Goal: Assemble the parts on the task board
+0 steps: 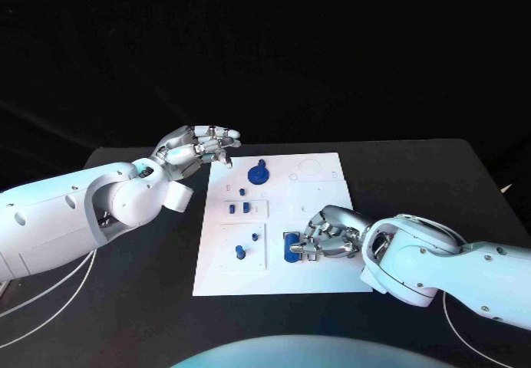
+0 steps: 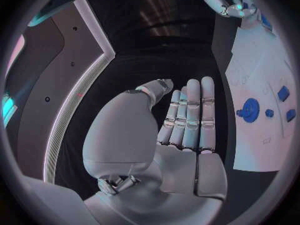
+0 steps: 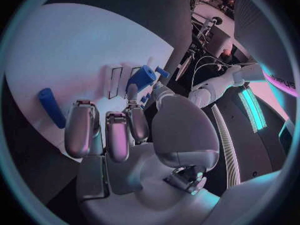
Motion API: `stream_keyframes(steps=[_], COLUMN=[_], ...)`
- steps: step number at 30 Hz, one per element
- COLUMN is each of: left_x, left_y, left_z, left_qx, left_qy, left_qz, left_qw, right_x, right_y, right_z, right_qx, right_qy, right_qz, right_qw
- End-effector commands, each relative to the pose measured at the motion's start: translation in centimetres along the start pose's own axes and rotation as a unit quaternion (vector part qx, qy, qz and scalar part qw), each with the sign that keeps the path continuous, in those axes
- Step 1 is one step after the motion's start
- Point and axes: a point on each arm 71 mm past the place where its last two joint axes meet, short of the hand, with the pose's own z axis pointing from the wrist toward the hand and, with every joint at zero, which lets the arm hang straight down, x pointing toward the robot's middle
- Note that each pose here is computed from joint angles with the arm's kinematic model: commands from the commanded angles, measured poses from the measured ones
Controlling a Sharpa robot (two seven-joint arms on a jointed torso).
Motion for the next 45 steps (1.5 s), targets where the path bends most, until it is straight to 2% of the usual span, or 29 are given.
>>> stream_keyframes(steps=[1, 16, 22, 26, 30, 36, 40, 45], left_x=[0.2, 0.29, 0.29, 0.26, 0.25, 0.23, 0.27, 0.23], left_y=[-0.04, 0.02, 0.02, 0.02, 0.02, 0.02, 0.04, 0.05], left_z=[0.02, 0.1, 0.09, 0.08, 0.07, 0.06, 0.08, 0.07], left_qx=[0.001, -0.001, -0.001, -0.001, -0.001, -0.001, -0.002, -0.003], left_qy=[0.01, 0.013, 0.013, 0.012, 0.012, 0.012, 0.012, 0.012], left_qz=[-0.004, -0.003, -0.003, -0.003, -0.003, -0.003, -0.003, -0.003], left_qw=[1.0, 1.0, 1.0, 1.0, 1.0, 1.0, 1.0, 1.0], right_x=[-0.1, 0.3, 0.3, 0.0, -0.4, -0.7, -0.7, -0.5], right_y=[0.4, 0.5, 0.4, 0.1, -0.4, -0.8, -0.9, -0.9], right_z=[-0.2, 0.0, 0.2, 0.3, 0.3, 0.4, 0.4, 0.5], right_qx=[-0.028, -0.032, -0.029, -0.022, -0.011, -0.007, -0.006, -0.006], right_qy=[-0.008, 0.007, -0.006, -0.024, -0.043, -0.056, -0.054, -0.038], right_qz=[-0.014, -0.048, -0.064, -0.072, -0.068, -0.064, -0.064, -0.069], right_qw=[0.999, 0.998, 0.998, 0.997, 0.997, 0.996, 0.996, 0.997])
